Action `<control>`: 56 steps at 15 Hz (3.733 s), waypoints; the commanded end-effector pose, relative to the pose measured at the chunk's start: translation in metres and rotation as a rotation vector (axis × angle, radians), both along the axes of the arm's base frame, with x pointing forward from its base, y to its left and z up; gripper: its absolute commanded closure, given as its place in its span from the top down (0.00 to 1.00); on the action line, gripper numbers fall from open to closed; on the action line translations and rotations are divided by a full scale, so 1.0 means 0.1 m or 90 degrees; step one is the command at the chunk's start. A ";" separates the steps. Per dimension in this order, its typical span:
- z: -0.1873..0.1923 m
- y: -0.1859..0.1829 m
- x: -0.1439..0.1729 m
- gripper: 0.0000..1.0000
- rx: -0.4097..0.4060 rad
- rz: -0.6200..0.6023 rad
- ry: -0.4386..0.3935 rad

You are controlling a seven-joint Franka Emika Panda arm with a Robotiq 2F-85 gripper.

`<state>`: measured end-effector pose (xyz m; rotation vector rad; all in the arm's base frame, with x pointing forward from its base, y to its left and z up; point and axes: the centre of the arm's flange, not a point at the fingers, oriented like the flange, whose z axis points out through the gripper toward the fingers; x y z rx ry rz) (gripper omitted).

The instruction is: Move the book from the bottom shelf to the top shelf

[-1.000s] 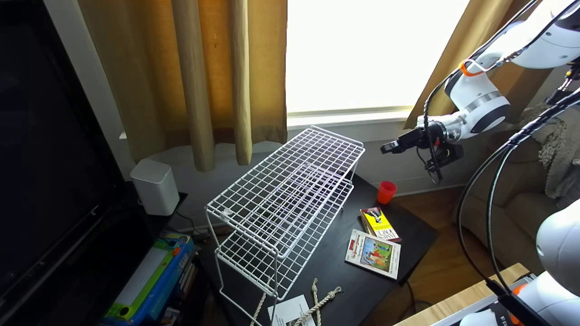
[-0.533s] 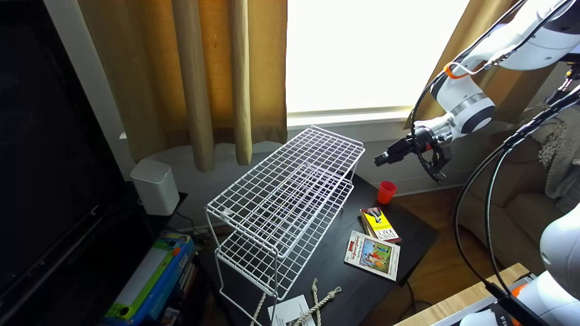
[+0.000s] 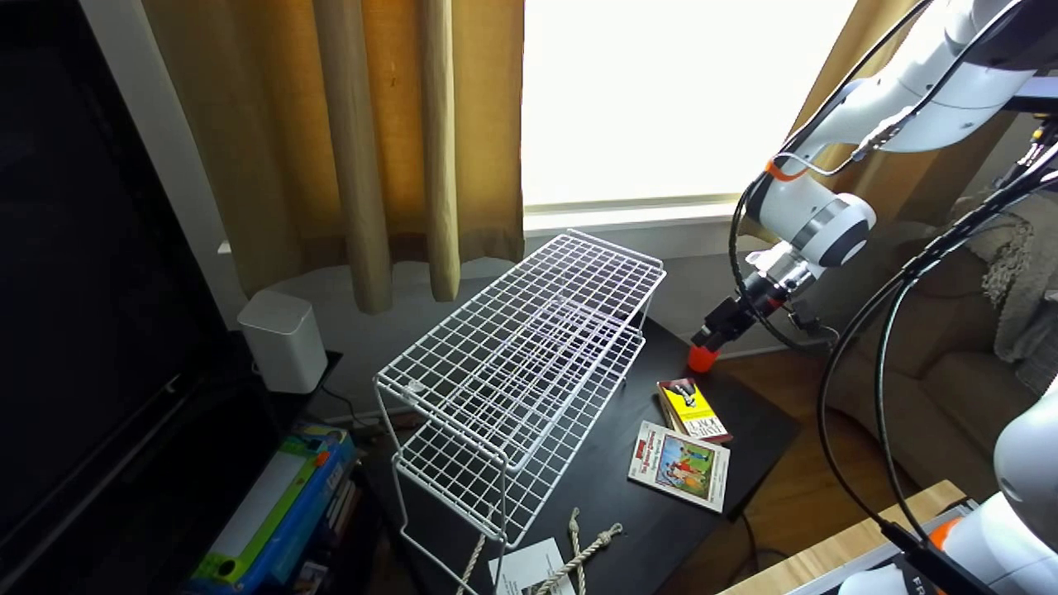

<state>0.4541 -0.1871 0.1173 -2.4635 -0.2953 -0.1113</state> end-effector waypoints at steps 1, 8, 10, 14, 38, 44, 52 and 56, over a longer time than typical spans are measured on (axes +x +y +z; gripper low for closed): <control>-0.42 0.15 -0.01 1.00 -0.108 0.027 0.064; -0.86 0.31 -0.04 1.00 -0.223 0.063 0.105; -0.94 0.32 -0.03 1.00 -0.231 0.066 0.110; -1.44 0.50 0.12 1.00 -0.289 0.204 0.158; -2.31 0.55 0.02 0.00 -0.318 0.276 0.065; -2.26 0.46 0.05 0.01 -0.249 0.276 0.051; -1.60 0.44 -0.05 0.01 -0.188 0.278 0.064; -1.37 0.40 -0.01 0.01 -0.149 0.286 0.081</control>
